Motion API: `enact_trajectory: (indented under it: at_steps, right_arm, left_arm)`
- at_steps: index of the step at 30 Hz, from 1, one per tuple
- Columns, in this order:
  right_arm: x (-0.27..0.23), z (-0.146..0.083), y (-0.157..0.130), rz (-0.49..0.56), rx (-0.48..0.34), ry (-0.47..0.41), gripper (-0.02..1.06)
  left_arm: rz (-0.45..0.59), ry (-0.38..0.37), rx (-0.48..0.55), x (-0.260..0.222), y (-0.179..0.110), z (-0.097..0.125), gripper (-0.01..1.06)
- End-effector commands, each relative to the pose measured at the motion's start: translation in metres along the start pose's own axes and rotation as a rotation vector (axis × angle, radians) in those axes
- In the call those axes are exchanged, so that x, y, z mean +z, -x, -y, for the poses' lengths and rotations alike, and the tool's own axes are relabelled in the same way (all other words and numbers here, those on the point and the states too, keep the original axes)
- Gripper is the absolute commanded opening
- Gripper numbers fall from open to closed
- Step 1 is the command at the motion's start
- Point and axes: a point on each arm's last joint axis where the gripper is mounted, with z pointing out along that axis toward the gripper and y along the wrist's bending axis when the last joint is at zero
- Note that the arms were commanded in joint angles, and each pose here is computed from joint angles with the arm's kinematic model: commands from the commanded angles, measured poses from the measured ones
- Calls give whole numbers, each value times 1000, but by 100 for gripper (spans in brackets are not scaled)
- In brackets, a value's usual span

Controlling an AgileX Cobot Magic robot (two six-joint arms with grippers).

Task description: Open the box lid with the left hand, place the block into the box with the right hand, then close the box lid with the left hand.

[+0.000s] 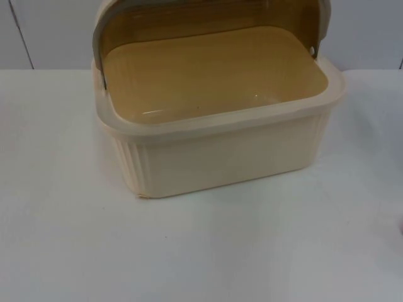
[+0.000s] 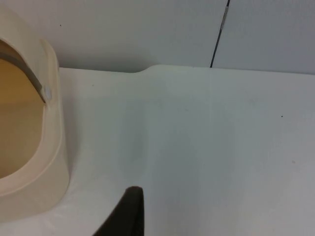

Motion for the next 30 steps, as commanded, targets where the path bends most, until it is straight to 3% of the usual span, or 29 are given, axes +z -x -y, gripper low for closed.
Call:
enact_trajectory:
  at_steps: [1, 2, 5, 9, 22, 25, 30]
  right_arm:
    - [-2, 1, 2, 4, 5, -3, 105]
    - [-2, 1, 2, 4, 5, -3, 105]
    - [-2, 1, 1, 0, 5, -2, 105]
    - [-2, 1, 1, -2, 5, -2, 105]
    - [-2, 0, -4, -62, 16, 7, 105]
    - [-2, -4, -7, -88, 51, 51, 105]
    - [4, -11, -24, -172, -2, 121, 105]
  left_arm:
    - [-10, -2, -49, 2, -3, 2, 50]
    - [-10, -2, -49, 2, -3, 2, 50]
    - [-39, -15, -79, 4, -7, 3, 103]
    - [-63, -17, 11, 4, -10, 3, 105]
    - [67, -16, 15, 4, 2, 3, 105]
    - [81, -15, 15, 2, 6, 3, 105]
    - [66, -16, 15, 2, 4, 3, 105]
